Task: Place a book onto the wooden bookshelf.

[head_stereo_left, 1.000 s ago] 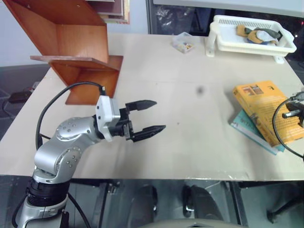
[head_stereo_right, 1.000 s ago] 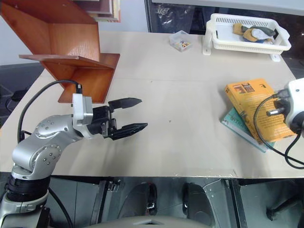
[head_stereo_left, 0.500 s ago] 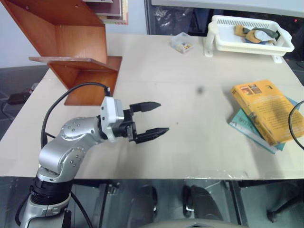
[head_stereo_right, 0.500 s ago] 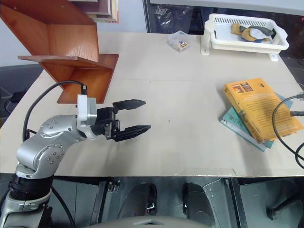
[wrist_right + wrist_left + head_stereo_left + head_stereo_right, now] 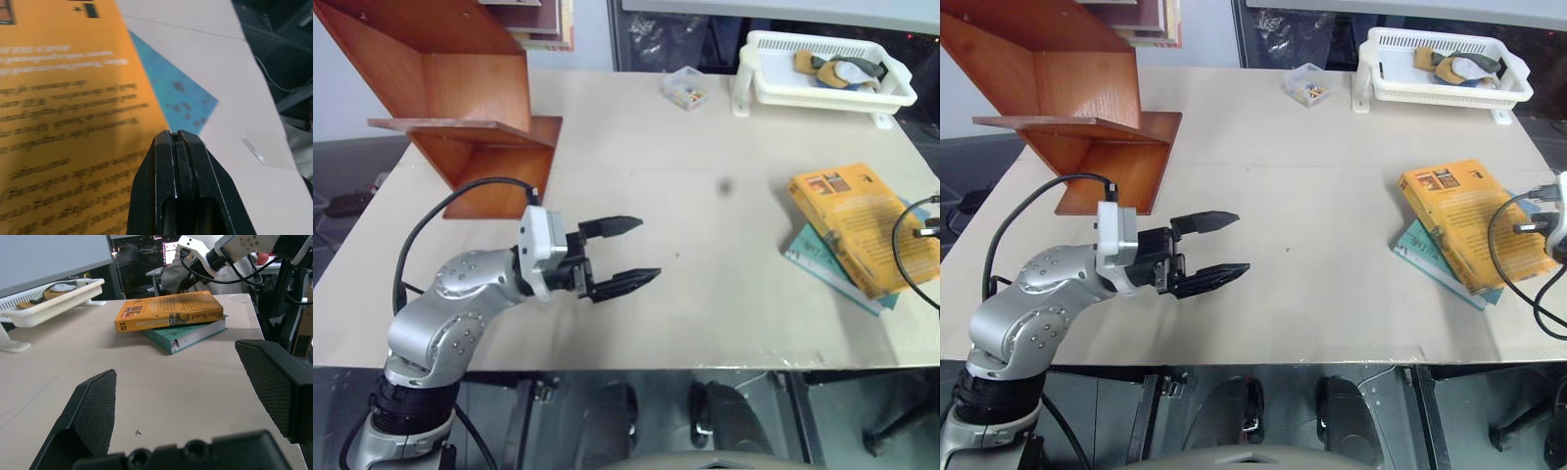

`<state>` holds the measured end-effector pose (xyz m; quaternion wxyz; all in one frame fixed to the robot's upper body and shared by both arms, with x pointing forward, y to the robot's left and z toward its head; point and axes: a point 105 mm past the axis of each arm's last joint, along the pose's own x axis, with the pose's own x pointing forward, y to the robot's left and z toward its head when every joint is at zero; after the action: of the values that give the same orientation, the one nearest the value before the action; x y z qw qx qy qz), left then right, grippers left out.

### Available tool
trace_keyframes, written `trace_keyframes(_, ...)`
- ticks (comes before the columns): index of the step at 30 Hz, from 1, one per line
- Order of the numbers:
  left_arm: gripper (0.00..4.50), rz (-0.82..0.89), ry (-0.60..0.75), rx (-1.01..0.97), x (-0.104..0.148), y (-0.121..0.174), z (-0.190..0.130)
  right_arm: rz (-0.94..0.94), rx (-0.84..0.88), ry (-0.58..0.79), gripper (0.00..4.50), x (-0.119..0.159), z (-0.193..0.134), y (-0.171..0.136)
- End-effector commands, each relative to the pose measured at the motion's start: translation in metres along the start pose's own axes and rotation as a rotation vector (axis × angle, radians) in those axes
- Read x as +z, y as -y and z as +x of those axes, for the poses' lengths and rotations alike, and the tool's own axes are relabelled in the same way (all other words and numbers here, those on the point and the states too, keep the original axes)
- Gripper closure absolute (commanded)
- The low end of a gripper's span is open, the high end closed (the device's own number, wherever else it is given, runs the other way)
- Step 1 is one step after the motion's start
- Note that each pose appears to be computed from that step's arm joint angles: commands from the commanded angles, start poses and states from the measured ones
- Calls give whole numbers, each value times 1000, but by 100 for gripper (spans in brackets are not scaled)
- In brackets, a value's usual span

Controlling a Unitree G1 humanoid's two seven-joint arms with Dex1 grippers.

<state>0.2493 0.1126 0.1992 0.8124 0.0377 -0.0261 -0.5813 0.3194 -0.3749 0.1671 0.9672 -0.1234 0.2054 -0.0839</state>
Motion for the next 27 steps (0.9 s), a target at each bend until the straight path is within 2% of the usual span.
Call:
trace_keyframes(1, 0, 44, 14, -11, 10, 7, -1, -39, 18, 55, 445, 16, -6, 1)
trace_keyframes(5, 0, 41, 11, -8, 10, 6, -2, -60, 8, 71, 445, 18, -7, 1)
trace_keyframes(10, 0, 41, 10, -8, 9, 6, -2, -44, -100, 77, 445, 19, -4, 22)
trace_keyframes(14, 0, 44, 11, -7, 10, 6, -1, -54, -94, 75, 445, 19, 3, 22)
trace_keyframes(21, 0, 44, 9, -2, 10, 6, -2, -65, -216, -11, 445, 5, 13, 50)
trace_keyframes(27, 0, 46, 8, 7, 10, 7, -3, 15, -198, -35, 445, 3, 22, 48)
